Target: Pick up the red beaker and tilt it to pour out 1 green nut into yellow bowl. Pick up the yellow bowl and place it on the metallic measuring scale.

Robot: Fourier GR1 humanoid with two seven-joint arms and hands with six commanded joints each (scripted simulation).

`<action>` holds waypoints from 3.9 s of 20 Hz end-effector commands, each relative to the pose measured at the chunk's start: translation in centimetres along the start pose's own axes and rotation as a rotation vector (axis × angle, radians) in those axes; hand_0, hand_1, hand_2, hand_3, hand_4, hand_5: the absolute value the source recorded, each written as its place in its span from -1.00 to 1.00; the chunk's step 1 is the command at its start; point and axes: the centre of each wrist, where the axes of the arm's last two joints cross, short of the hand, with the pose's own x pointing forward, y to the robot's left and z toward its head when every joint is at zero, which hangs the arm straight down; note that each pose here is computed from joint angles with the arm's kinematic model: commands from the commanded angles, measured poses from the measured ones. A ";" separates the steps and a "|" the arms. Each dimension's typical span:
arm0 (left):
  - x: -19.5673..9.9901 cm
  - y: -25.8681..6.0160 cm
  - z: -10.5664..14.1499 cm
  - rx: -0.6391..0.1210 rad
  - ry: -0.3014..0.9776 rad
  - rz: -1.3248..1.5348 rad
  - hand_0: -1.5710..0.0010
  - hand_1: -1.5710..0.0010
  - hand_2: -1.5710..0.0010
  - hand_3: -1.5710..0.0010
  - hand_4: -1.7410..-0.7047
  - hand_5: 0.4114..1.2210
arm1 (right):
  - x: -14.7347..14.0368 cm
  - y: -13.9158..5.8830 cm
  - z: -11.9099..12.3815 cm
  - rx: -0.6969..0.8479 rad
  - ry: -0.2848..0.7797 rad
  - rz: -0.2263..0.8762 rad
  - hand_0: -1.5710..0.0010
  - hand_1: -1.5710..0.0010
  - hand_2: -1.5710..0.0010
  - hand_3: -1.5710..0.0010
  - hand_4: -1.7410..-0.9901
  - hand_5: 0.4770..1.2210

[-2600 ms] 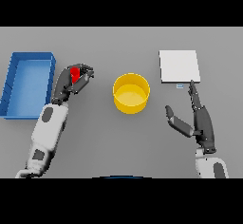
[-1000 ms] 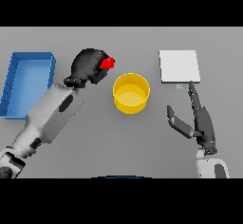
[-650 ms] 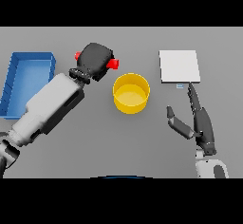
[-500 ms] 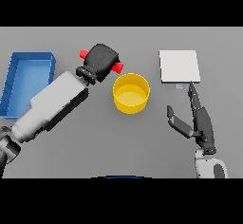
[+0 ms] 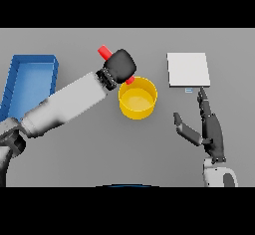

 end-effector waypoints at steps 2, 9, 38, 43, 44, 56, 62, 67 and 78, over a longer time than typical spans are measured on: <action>0.4 0.3 -0.1 -0.013 -0.025 -0.079 -1.00 -1.00 -1.00 -0.97 -0.99 1.00 | -0.2 0.2 -0.2 -0.005 0.007 0.010 1.00 1.00 1.00 1.00 0.21 -0.60; -0.1 1.8 -1.3 -0.056 -0.044 -0.297 -1.00 -1.00 -1.00 -0.99 -0.99 1.00 | -0.4 0.2 -0.3 -0.019 0.021 0.064 1.00 1.00 1.00 1.00 0.31 -0.71; -25.1 4.7 7.7 0.243 0.593 0.605 -1.00 -1.00 -0.99 -0.78 -0.99 1.00 | -0.7 0.0 -0.7 0.011 -0.031 0.022 1.00 1.00 1.00 1.00 0.38 -0.70; -26.2 -3.0 10.8 0.348 0.791 0.942 -1.00 -1.00 -1.00 -0.80 -1.00 1.00 | -0.8 -0.1 -1.0 0.037 -0.039 0.039 1.00 1.00 1.00 1.00 0.40 -0.68; -26.2 -4.2 11.6 0.377 0.840 1.013 -1.00 -1.00 -1.00 -0.82 -1.00 1.00 | -0.8 -0.2 -1.1 0.037 -0.039 0.037 1.00 1.00 1.00 1.00 0.39 -0.67; -15.7 -15.5 16.1 0.332 1.136 1.370 -1.00 -1.00 -1.00 -0.85 -1.00 1.00 | -0.9 -0.1 -1.0 0.071 -0.033 0.077 1.00 1.00 1.00 1.00 0.39 -0.50; -13.0 -17.3 16.2 0.292 1.170 1.414 -1.00 -1.00 -1.00 -0.96 -1.00 0.74 | -0.7 0.0 -1.0 0.062 -0.037 0.093 1.00 1.00 1.00 1.00 0.42 -0.50; -12.3 -17.9 16.6 0.174 1.118 1.390 -0.99 -0.84 -0.82 -0.73 -0.29 0.04 | -0.6 -0.1 -0.9 0.057 -0.048 0.088 1.00 1.00 1.00 1.00 0.46 -0.50; -12.5 -16.9 17.9 0.010 0.940 1.458 0.80 0.84 0.84 0.85 0.82 -0.34 | -0.6 0.0 -0.5 0.061 -0.022 0.085 1.00 1.00 1.00 1.00 0.47 -0.50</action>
